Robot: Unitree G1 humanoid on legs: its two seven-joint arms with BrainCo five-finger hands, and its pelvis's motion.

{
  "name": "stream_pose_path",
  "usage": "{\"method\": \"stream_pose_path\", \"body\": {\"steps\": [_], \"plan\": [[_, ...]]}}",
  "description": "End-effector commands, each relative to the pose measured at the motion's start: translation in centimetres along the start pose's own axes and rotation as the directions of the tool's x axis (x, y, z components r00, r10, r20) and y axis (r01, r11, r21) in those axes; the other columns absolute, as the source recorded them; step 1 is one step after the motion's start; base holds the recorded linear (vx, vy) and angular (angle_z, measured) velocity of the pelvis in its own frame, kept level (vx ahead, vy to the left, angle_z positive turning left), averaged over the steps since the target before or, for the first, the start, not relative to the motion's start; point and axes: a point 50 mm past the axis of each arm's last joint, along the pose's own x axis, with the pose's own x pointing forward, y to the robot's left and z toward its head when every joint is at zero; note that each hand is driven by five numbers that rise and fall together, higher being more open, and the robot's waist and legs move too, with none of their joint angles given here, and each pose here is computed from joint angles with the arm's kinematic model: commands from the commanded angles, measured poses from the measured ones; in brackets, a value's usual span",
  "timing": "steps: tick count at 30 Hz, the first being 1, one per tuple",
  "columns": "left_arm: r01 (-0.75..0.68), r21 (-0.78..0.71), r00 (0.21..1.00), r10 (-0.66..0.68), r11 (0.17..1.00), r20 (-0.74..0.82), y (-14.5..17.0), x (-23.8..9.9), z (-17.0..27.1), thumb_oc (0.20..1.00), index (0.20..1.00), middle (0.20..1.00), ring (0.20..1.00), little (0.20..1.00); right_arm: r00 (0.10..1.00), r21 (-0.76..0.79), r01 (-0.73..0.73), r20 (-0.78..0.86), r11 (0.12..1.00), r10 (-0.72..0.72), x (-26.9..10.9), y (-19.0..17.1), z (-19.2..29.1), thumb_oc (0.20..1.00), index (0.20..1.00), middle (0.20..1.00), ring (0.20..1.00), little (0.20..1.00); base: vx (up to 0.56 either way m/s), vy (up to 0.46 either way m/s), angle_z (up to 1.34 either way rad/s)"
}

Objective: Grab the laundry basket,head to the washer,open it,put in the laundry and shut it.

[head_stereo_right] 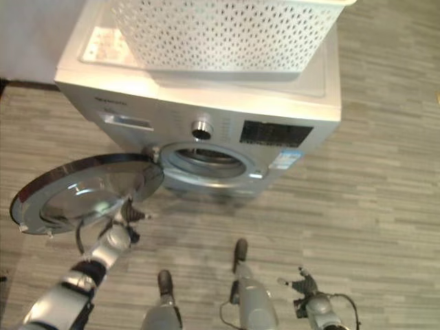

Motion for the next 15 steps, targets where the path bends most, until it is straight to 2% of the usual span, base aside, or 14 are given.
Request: {"method": "stream_pose_path", "body": {"steps": [1,4,9,11,15], "plan": [[0.105,-0.098,0.987,-0.092,0.990,0.130,0.1,0.9,3.4,1.000,1.000,1.000,1.000,1.000,0.997,0.070,0.017,-0.071,0.997,-0.012,0.0,-0.4,-1.1,1.000,1.000,1.000,1.000,1.000,0.10,-0.143,0.12],[0.289,-0.133,0.949,-0.265,0.948,0.173,-1.9,-1.0,3.6,1.000,1.000,1.000,1.000,1.000,0.997,0.074,0.001,-0.081,0.997,0.005,0.2,-0.2,-0.6,1.000,1.000,1.000,1.000,1.000,0.08,-0.241,0.23],[0.334,-0.164,0.934,-0.301,0.928,0.195,-3.5,-0.9,4.8,1.000,1.000,1.000,1.000,1.000,1.000,0.078,0.012,-0.029,0.997,-0.010,0.5,-0.5,1.0,1.000,1.000,1.000,1.000,1.000,0.06,-0.048,0.35],[0.340,-0.091,0.927,-0.317,0.936,0.202,-3.9,-0.6,5.2,1.000,1.000,1.000,1.000,1.000,1.000,0.073,0.013,0.012,0.997,-0.014,0.5,-0.8,2.0,1.000,1.000,1.000,1.000,1.000,0.19,0.128,0.21],[0.314,-0.022,0.949,-0.314,0.949,0.004,-4.6,0.5,1.9,1.000,1.000,1.000,1.000,1.000,0.998,0.021,-0.022,0.062,1.000,0.020,0.8,0.2,3.9,1.000,1.000,1.000,1.000,1.000,0.25,0.216,-0.46]]}}
